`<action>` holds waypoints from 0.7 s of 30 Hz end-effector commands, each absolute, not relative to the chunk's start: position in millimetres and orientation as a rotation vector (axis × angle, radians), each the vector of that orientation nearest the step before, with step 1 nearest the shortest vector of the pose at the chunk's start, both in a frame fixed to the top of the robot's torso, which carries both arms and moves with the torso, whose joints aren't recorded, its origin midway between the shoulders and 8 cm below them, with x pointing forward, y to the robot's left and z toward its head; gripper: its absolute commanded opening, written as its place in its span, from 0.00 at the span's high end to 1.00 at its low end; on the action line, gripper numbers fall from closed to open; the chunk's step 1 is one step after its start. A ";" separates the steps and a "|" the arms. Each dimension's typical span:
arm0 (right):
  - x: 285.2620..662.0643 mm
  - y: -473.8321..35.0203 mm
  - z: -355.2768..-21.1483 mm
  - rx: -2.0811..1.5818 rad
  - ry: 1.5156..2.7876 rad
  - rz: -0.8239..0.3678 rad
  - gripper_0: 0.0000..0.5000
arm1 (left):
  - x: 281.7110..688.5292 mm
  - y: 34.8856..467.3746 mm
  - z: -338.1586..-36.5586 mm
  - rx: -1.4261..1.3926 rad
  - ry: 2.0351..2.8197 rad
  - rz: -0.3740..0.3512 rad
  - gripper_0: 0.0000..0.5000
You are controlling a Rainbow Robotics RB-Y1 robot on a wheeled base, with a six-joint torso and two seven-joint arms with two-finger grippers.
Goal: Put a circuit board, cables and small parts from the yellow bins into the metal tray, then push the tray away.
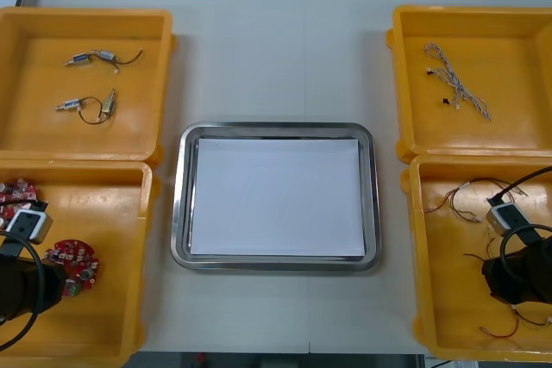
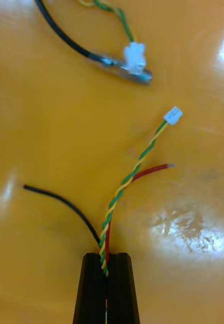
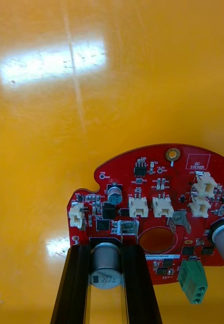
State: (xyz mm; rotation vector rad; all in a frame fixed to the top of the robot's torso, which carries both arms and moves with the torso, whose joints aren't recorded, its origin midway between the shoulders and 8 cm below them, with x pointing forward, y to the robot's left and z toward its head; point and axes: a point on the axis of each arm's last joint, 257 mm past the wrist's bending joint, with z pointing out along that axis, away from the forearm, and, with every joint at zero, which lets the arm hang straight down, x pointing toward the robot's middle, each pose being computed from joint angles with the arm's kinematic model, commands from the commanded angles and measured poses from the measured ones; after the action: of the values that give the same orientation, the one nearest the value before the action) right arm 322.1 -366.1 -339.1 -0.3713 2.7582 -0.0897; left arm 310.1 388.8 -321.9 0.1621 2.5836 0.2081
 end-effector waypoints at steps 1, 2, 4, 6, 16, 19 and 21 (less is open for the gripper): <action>317.0 -364.9 -314.8 -0.389 2.736 -0.088 1.00 | 325.0 404.6 -309.4 0.250 2.553 0.270 1.00; 316.3 -364.9 -309.5 -0.388 2.736 -0.086 1.00 | 327.6 407.3 -311.4 0.244 2.559 0.267 1.00; 316.7 -365.8 -303.8 -0.380 2.733 -0.084 1.00 | 331.4 411.0 -311.8 0.239 2.558 0.267 1.00; 317.8 -366.1 -298.0 -0.372 2.734 -0.071 1.00 | 334.1 413.7 -313.4 0.233 2.562 0.263 1.00; 331.8 -367.6 -268.4 -0.356 2.722 -0.037 1.00 | 334.3 416.7 -310.5 0.258 2.598 0.168 1.00; 340.2 -367.1 -260.8 -0.351 2.705 -0.048 1.00 | 333.4 416.7 -309.5 0.264 2.601 0.160 1.00; 344.7 -367.2 -257.1 -0.348 2.699 -0.052 1.00 | 332.6 417.7 -309.3 0.262 2.603 0.160 1.00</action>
State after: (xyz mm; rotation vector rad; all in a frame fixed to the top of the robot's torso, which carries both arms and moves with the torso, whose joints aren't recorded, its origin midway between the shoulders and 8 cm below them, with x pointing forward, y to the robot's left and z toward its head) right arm 327.3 -369.8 -279.5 -0.3458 2.7613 -0.0394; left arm 326.3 409.6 -321.4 0.0975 2.6291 0.1006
